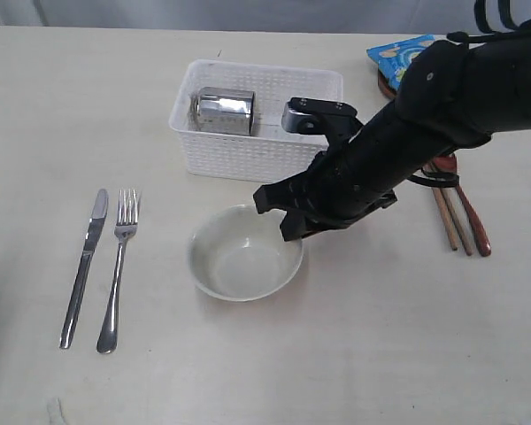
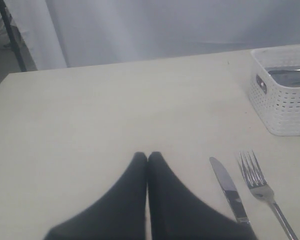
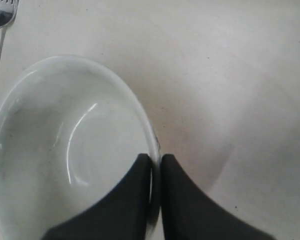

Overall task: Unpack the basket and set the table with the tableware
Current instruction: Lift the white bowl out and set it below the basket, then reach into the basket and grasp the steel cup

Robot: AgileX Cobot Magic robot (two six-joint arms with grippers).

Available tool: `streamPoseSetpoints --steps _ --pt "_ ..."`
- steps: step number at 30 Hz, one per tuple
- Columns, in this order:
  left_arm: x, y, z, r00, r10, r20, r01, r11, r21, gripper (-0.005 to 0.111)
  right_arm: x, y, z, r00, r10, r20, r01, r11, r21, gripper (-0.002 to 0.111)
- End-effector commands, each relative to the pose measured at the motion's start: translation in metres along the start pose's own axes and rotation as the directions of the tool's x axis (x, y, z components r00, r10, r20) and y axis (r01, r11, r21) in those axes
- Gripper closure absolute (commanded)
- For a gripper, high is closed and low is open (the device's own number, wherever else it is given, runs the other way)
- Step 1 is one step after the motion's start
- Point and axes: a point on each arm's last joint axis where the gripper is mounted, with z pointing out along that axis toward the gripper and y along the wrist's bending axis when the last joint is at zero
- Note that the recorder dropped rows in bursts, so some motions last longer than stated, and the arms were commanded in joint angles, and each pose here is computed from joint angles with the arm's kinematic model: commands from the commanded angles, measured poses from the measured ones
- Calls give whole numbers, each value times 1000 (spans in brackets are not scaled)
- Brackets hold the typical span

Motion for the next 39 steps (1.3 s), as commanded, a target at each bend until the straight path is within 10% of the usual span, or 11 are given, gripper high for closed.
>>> streamPoseSetpoints --steps 1,4,20,39 --pt "1 0 0 1000 -2 0 2 1000 5 107 1 3 -1 999 -27 -23 27 1000 -9 74" --pt "1 0 0 1000 -2 0 2 1000 5 107 -5 8 -9 999 -39 -11 39 999 -26 57" --pt "1 0 0 1000 -2 0 2 1000 5 107 -100 55 -103 919 -192 345 183 981 60 65" --pt "1 0 0 1000 2 1 -2 1000 4 107 -169 -34 -4 965 179 192 -147 974 -171 65"
